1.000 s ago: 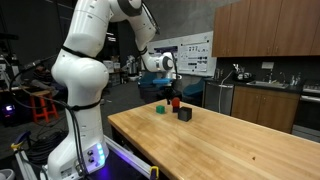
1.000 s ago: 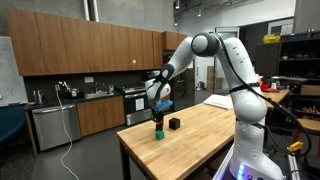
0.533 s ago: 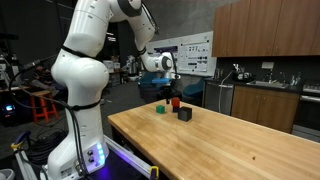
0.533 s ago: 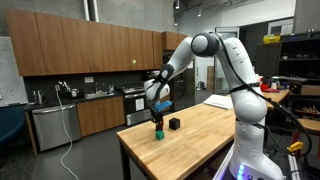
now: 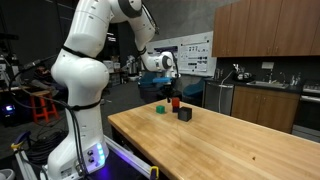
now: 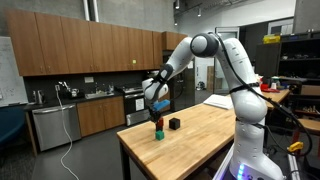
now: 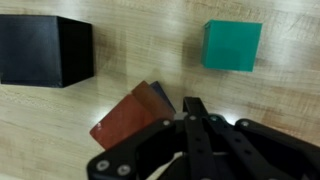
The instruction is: Remove the three blocks from on top of the black block, put them on the table and then put the orange block on the purple block
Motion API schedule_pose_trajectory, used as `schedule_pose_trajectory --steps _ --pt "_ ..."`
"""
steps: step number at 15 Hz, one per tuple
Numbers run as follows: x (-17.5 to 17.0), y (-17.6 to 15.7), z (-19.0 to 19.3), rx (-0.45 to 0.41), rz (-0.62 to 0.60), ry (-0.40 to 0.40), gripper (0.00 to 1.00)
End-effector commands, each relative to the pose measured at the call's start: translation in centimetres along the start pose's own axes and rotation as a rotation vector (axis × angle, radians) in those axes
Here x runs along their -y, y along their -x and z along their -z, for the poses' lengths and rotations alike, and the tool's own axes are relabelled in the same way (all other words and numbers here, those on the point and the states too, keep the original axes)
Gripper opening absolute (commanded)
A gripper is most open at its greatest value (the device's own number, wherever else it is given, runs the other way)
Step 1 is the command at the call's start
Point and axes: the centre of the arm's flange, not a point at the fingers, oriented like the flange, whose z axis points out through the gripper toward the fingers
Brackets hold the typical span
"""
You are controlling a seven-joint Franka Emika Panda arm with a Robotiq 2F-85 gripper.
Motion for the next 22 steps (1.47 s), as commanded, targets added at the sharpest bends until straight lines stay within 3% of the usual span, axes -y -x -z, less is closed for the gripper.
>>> schedule_pose_trajectory --steps 1,18,22 --pt "0.0 -1.0 0.3 0.001 0.027 0.016 0.0" --pt "-0.3 -1.5 1.9 -0.041 0.055 0.047 0.0" --pt "0.5 -0.8 4.2 -0.076 0.069 0.056 0.0"
